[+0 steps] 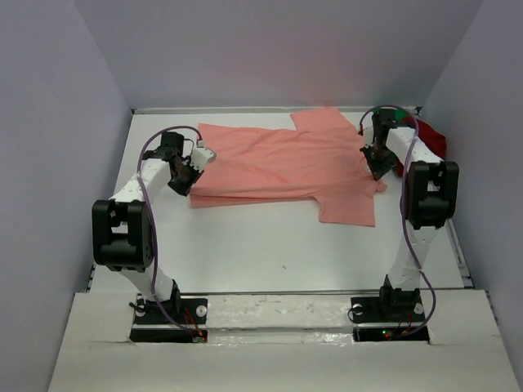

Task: Fold and stack the t-shirts
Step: Fold the flattened tshirt in 1/3 of the way

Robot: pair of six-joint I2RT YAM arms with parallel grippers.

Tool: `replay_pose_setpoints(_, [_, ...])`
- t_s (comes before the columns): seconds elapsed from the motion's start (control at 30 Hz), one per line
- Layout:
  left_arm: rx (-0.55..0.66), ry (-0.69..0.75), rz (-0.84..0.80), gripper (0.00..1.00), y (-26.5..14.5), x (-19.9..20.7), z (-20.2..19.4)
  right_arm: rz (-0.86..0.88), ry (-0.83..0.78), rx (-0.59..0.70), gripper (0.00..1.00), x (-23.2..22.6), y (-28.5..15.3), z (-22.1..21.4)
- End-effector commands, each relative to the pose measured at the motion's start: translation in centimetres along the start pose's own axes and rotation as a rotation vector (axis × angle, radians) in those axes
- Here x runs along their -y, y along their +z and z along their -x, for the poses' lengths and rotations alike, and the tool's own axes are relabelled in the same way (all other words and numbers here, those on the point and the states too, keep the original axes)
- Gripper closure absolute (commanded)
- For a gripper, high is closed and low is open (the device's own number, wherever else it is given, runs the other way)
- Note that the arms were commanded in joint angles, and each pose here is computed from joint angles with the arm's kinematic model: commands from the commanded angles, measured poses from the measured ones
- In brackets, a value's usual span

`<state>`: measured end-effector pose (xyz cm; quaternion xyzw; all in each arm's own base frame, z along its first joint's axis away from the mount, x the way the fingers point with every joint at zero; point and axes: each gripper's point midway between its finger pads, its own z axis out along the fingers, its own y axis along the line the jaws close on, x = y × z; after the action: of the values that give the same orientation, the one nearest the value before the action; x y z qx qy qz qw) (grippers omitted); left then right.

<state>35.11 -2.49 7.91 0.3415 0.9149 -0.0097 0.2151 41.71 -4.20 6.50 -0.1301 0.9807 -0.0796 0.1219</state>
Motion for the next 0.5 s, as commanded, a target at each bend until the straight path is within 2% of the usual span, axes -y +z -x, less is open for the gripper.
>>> replay_pose_setpoints(0.0, [0.026,-0.02,0.024,1.0,-0.5,-1.1,1.3,-0.053,-0.004,0.007,1.0,2.0,0.1,1.2])
replay_pose_setpoints(0.47, [-0.03,-0.035,0.053,1.0,2.7,-1.6,1.5,-0.036,-0.016,-0.042,1.0,1.8,2.5,1.4])
